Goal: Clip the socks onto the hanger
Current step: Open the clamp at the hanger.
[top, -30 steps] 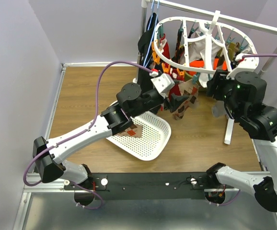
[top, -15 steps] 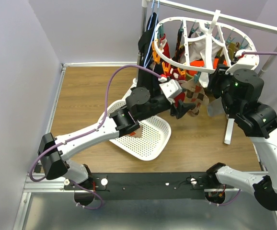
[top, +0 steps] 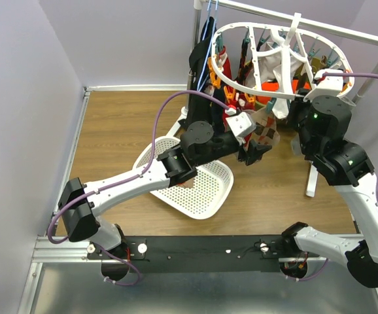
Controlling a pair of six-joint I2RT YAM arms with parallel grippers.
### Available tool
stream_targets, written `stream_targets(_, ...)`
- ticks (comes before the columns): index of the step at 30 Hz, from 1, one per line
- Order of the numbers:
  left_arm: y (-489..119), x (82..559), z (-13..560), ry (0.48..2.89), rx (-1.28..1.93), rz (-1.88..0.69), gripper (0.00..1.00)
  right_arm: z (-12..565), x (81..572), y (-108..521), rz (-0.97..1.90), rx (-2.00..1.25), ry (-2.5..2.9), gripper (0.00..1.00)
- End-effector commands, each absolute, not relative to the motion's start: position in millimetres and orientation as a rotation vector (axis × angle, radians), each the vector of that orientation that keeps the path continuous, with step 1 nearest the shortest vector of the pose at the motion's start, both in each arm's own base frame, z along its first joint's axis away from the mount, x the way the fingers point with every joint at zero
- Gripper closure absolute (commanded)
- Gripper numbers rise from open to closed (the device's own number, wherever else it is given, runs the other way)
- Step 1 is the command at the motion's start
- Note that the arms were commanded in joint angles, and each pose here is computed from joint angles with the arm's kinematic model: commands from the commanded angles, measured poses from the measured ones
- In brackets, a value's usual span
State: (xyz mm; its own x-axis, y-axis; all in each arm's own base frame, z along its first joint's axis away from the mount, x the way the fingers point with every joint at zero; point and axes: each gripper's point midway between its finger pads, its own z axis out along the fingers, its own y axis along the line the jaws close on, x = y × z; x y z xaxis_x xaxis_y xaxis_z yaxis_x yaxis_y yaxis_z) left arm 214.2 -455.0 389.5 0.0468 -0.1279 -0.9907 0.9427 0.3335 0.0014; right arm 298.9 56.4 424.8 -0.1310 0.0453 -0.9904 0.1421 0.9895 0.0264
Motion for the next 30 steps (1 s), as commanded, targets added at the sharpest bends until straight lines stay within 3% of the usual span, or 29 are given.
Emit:
stream_targets(1, -460, 208, 415, 1.146, 0.871, -1.024, 0.25, 430, 300, 48, -0.129, 0.164, 1.662, 0.75)
stream_targets(7, -463, 211, 419, 1.118, 0.878, -1.003, 0.25, 432, 299, 57, -0.087, 0.094, 1.662, 0.95)
stream_targets(10, -465, 214, 421, 1.107, 0.876, -0.990, 0.25, 435, 297, 63, -0.045, 0.065, 1.656, 0.99)
stream_targets(23, -454, 249, 434, 1.003, 0.768, -0.763, 0.25, 449, 289, 110, 0.201, -0.108, 1.719, 0.99)
stream_targets(30, -453, 266, 441, 0.953, 0.712, -0.655, 0.33, 453, 286, 121, 0.258, -0.151, 1.722, 0.99)
